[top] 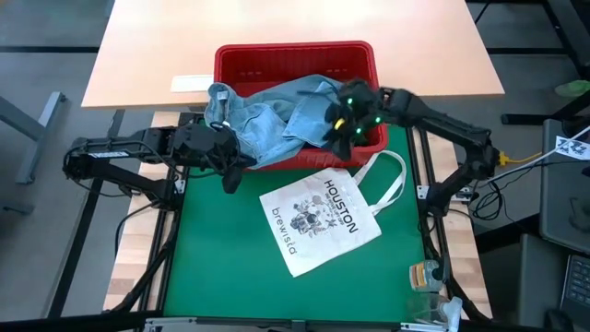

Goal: Fold Laundry from Bin
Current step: Fold the blue jeans

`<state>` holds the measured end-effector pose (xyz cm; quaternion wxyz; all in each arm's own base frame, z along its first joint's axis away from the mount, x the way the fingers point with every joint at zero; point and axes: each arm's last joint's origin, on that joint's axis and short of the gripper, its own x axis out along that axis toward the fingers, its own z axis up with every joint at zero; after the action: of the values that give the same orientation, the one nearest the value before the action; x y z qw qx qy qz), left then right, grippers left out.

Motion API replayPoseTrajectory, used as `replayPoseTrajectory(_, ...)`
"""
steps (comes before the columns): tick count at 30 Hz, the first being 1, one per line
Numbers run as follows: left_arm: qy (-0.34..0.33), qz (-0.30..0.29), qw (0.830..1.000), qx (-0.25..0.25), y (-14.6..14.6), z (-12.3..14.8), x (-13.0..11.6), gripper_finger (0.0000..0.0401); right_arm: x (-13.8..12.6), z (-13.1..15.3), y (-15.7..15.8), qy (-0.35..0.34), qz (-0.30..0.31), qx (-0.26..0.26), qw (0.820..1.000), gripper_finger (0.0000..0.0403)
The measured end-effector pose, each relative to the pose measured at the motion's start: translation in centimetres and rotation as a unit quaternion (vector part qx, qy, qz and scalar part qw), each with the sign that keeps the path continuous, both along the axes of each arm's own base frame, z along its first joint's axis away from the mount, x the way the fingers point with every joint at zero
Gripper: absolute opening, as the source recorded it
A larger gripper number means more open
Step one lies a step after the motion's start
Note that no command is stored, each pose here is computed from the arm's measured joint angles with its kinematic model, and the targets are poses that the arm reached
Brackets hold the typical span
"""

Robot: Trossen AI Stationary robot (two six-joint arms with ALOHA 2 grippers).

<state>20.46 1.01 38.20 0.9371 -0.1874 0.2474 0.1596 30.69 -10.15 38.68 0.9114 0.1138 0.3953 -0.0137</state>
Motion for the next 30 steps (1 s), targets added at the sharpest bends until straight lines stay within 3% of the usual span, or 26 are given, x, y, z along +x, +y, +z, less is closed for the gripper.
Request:
replayPoseTrajectory(4, 0.000, 0.000, 1.000, 0.000, 0.0, 0.0, 0.0, 0.0000, 0.9, -0.3, 1.7, 0.022, 0.015, -0.093, 0.995, 0.0163)
replayPoseTrajectory(9, 0.000, 0.000, 1.000, 0.000, 0.0, 0.0, 0.0, 0.0000, 1.6, -0.5, 3.1, 0.037, 0.005, -0.161, 0.986, 0.0163)
replayPoseTrajectory(17, 0.000, 0.000, 1.000, 0.000, 0.0, 0.0, 0.0, 0.0000, 2.9, -1.8, 3.7, 0.056, 0.006, -0.175, 0.983, 0.0163)
replayPoseTrajectory(27, 0.000, -0.014, 1.000, 0.001, -0.6, 0.0, 0.0, 0.0000, 5.1, -4.5, 2.8, 0.106, -0.038, -0.229, 0.967, 0.0163)
replayPoseTrajectory(30, 0.001, -0.018, 1.000, 0.005, -1.0, 0.0, 0.0, 0.0000, 5.1, -4.5, 2.8, 0.109, -0.046, -0.238, 0.964, 0.0145)
